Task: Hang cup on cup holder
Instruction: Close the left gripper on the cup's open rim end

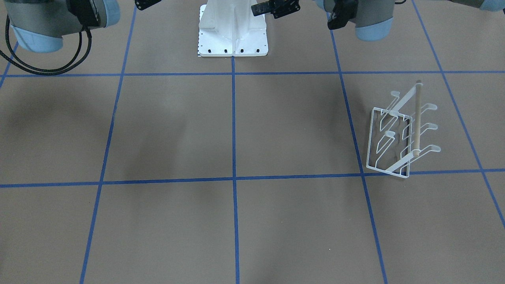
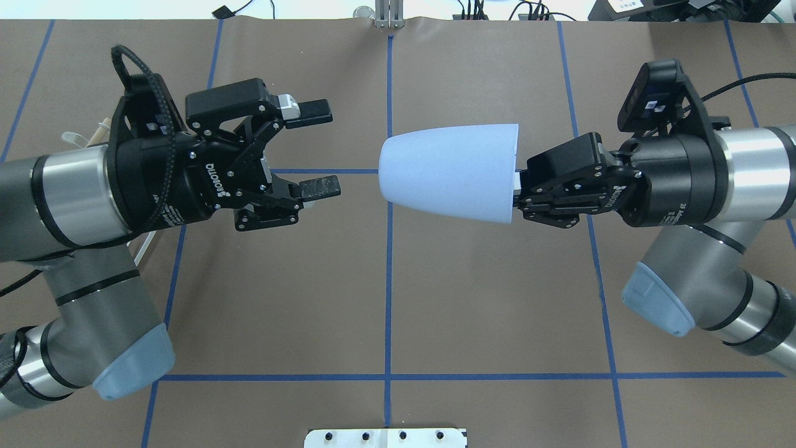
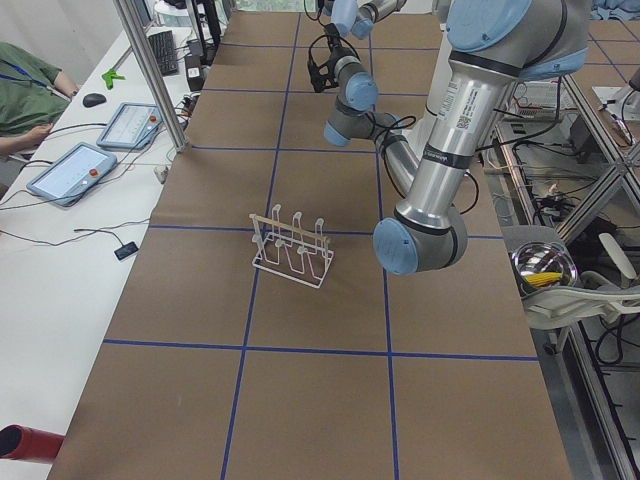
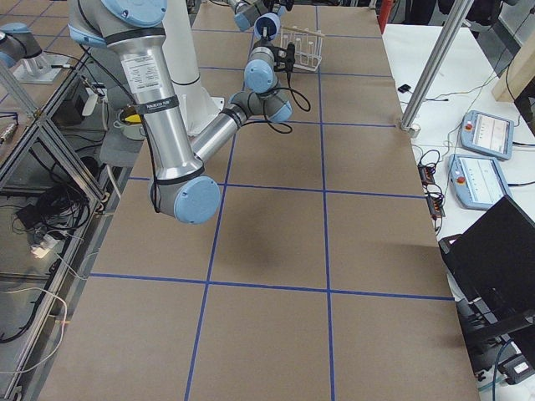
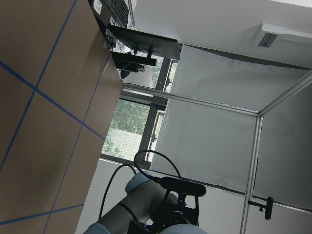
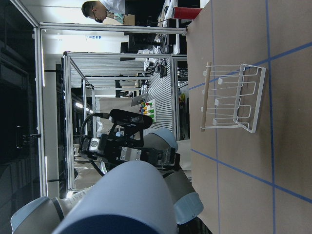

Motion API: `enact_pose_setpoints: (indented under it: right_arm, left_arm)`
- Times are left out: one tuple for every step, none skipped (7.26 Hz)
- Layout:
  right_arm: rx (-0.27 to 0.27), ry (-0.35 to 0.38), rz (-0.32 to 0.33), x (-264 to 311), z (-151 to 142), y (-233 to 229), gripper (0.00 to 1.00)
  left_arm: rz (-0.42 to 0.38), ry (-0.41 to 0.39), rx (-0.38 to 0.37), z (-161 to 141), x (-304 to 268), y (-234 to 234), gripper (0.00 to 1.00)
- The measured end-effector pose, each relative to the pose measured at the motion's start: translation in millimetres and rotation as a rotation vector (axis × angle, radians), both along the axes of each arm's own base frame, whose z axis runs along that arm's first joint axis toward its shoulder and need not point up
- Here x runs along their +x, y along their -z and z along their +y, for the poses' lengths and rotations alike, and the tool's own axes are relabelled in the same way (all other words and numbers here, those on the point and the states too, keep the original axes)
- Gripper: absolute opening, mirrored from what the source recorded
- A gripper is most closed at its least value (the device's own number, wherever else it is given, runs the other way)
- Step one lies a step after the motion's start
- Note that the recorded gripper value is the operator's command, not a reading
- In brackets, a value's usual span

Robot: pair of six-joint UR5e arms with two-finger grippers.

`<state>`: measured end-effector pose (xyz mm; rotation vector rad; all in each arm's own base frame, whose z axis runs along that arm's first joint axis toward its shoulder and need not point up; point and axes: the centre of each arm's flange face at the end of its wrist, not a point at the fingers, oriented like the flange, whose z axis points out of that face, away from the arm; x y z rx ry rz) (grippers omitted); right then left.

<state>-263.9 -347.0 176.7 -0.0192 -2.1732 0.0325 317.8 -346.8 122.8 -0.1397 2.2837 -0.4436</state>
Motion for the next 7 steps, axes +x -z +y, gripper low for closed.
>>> enact_pose_setpoints:
  right_arm:
    - [-0.004, 0.006, -0.009, -5.4, 3.2, 2.4, 0.0]
    - [-0.009, 0.01, -0.021, -11.7, 6.3, 5.3, 0.0]
    - [-0.016, 0.014, -0.029, -18.2, 9.1, 7.2, 0.0]
    - [-0.022, 0.018, -0.036, -23.5, 11.3, 8.3, 0.0]
    - [-0.026, 0.019, -0.04, -26.6, 12.6, 9.2, 0.0]
    - [-0.028, 0.021, -0.041, -28.2, 13.3, 9.7, 0.0]
    - [-0.029, 0.021, -0.042, -28.9, 13.7, 10.1, 0.0]
  left_arm:
    - [0.004, -0.012, 0.0, 3.5, 4.9, 5.2, 0.98]
    - [0.006, -0.02, -0.001, 5.8, 8.4, 9.7, 0.98]
    - [0.008, -0.029, 0.0, 8.3, 11.2, 13.1, 0.98]
    - [0.012, -0.037, 0.002, 11.1, 13.3, 15.8, 0.98]
    - [0.016, -0.042, 0.004, 12.7, 14.1, 17.8, 0.98]
    - [0.019, -0.046, 0.005, 14.1, 15.0, 19.2, 0.98]
    - [0.021, -0.052, 0.006, 16.2, 16.8, 20.1, 0.98]
